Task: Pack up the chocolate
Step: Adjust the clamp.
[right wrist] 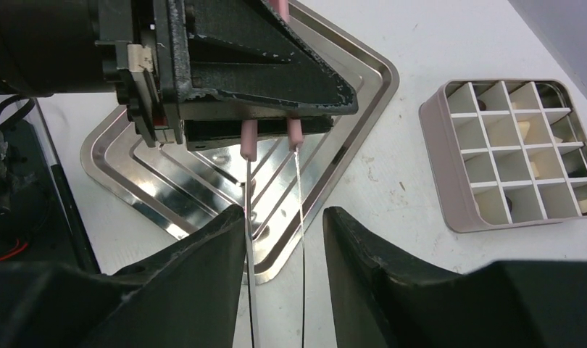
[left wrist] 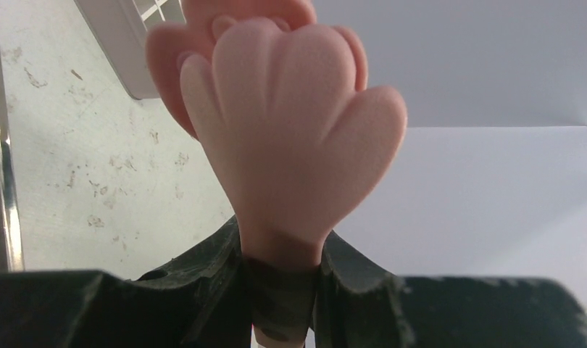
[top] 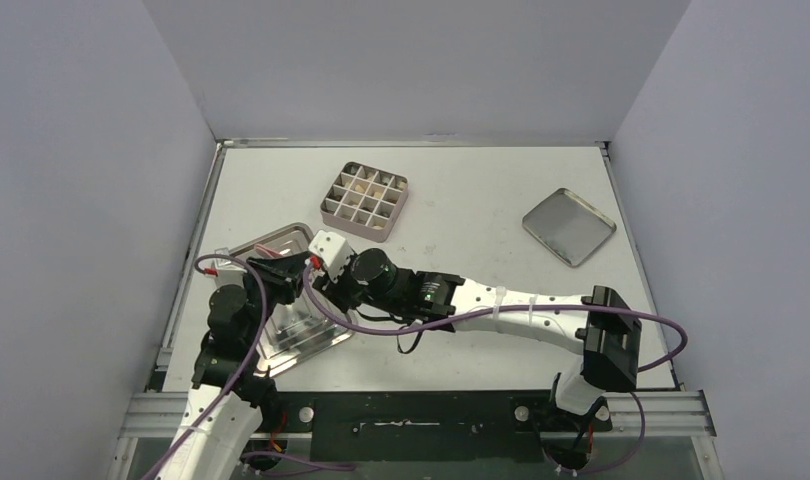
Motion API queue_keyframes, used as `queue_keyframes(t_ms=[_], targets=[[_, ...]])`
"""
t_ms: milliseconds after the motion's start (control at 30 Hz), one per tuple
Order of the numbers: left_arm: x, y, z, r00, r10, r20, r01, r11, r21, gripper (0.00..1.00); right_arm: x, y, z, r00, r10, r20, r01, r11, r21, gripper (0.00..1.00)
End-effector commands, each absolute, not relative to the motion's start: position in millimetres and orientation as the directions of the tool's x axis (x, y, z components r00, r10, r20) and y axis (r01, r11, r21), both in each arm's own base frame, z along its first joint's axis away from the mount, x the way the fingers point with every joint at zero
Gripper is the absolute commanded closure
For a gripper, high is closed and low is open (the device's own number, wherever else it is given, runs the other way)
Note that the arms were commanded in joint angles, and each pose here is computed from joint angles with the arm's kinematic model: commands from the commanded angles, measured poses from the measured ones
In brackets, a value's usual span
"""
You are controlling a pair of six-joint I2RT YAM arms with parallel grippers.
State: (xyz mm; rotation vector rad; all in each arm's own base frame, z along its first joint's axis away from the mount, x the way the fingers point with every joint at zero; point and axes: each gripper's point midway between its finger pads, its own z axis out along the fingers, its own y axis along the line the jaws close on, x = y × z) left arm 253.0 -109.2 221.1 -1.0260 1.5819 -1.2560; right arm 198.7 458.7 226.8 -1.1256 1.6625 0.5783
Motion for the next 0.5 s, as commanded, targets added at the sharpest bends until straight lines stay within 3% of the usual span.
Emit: queue_keyframes(t_ms=[0, 200, 467], targets=[[250, -112, 267, -0.306, -0.949, -0.079, 0.027, 0.074, -0.997, 1.00, 209, 459, 279, -0.029, -0.217, -0.976, -0.873, 0.482, -0.081, 0.54], [248, -112, 269, -0.307, -0.951, -0.044, 0.024, 0.039, -0.999, 1.00, 216, 462, 275, -0.052, -0.210, -0.976, -0.869, 0.491, -0.059, 0.49], [247, -110, 265, -0.299, -0.954, 0.005, 0.004, -0.006, -1.000, 1.00, 222, 463, 266, -0.003, -0.219, -0.976, -0.857, 0.503, -0.110, 0.52]])
